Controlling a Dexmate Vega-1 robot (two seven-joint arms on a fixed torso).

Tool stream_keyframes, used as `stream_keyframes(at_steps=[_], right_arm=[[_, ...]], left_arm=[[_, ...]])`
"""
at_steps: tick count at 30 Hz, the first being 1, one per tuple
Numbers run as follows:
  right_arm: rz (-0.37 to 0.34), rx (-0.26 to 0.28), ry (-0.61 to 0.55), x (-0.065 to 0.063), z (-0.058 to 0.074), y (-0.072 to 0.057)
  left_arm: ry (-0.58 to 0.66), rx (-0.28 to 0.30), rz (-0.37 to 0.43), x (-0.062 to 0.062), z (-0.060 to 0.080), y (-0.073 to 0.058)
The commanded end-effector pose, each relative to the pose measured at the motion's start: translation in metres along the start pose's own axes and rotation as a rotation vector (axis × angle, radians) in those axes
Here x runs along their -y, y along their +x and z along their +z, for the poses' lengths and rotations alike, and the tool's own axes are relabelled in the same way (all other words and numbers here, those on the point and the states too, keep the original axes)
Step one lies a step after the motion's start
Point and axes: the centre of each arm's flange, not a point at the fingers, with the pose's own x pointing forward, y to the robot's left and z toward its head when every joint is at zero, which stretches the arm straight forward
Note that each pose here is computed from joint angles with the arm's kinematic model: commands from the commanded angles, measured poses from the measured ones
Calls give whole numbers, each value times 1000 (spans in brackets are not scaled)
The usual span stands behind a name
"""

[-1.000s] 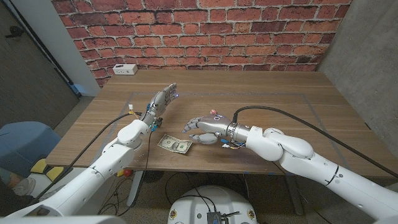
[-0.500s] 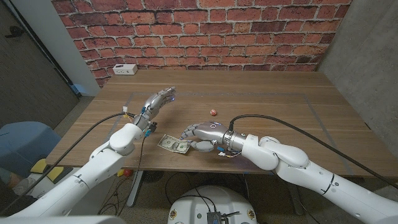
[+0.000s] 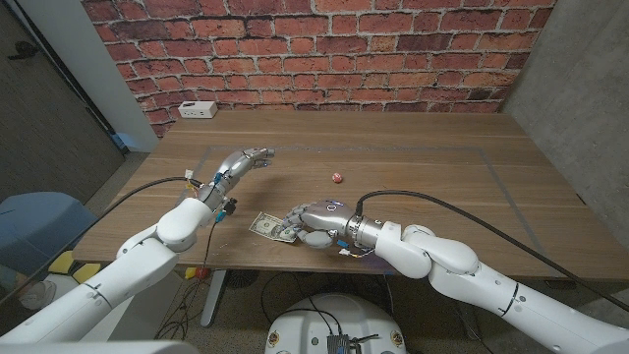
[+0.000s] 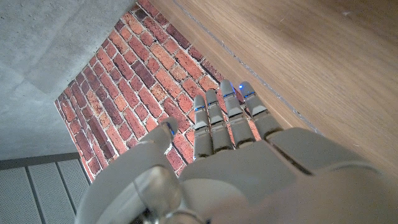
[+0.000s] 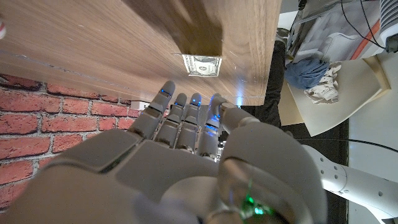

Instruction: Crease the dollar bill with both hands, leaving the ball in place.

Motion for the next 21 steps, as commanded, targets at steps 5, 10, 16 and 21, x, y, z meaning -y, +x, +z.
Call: stream_keyframes(at_steps=[5, 10, 16, 21], right_arm=[[30, -34, 61, -19, -3, 7], [36, -42, 70, -24, -5, 7], [38, -58, 62, -31, -5, 5], [42, -73, 56, -36, -7, 1]], left_arm=[[88, -19, -24, -11, 8, -16], [94, -32, -32, -12, 7, -20], [77, -33, -50, -12, 6, -20], [73, -31, -64, -13, 4, -20]])
